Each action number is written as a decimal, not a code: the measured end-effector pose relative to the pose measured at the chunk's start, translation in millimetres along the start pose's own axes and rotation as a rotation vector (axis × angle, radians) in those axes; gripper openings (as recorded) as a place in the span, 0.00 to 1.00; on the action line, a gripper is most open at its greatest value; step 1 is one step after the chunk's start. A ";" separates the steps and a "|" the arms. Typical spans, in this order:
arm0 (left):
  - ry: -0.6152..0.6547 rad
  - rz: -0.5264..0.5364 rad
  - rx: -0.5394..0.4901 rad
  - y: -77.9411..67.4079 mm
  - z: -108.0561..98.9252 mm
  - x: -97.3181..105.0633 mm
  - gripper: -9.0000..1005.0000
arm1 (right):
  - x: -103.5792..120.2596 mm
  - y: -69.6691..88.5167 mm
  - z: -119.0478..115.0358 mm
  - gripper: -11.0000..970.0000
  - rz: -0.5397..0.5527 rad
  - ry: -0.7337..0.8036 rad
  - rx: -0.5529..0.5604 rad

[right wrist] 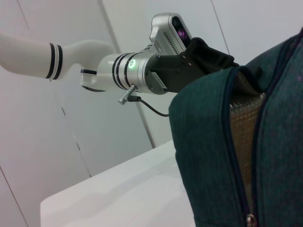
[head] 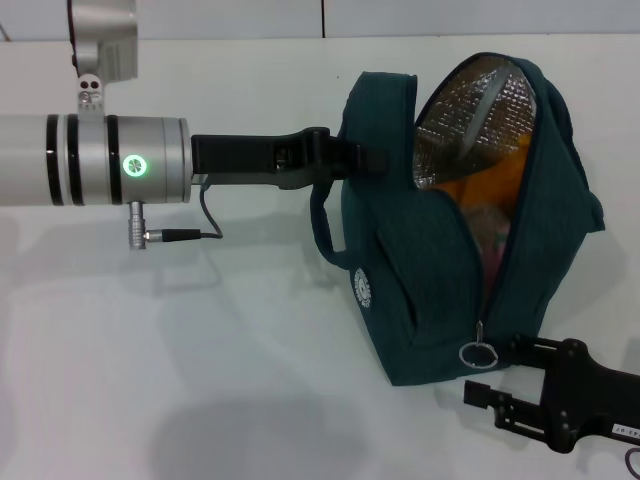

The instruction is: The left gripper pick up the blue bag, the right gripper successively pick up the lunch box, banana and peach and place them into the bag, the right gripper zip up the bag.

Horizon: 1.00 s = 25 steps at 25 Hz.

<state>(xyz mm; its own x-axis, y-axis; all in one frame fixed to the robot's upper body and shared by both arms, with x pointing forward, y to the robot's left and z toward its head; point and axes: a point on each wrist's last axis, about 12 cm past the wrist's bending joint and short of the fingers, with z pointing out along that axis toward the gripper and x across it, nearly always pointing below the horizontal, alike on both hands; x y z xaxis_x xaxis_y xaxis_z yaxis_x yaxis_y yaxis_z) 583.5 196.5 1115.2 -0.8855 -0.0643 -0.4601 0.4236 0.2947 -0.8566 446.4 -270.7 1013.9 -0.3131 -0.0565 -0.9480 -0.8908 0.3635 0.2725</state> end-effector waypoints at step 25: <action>0.000 0.000 -0.001 0.2 -0.7 -0.3 0.11 | 1.8 -1.9 -3.1 0.03 0.003 -0.001 0.034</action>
<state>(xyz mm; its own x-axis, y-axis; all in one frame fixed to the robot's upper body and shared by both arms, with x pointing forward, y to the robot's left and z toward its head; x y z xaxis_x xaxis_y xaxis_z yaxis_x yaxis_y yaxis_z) 583.7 197.2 1115.3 -0.8854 -0.0644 -0.4603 0.4236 0.2960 -0.8561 446.5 -274.4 1012.2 -0.3152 -0.0549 -0.9474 -0.8784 0.3949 0.2694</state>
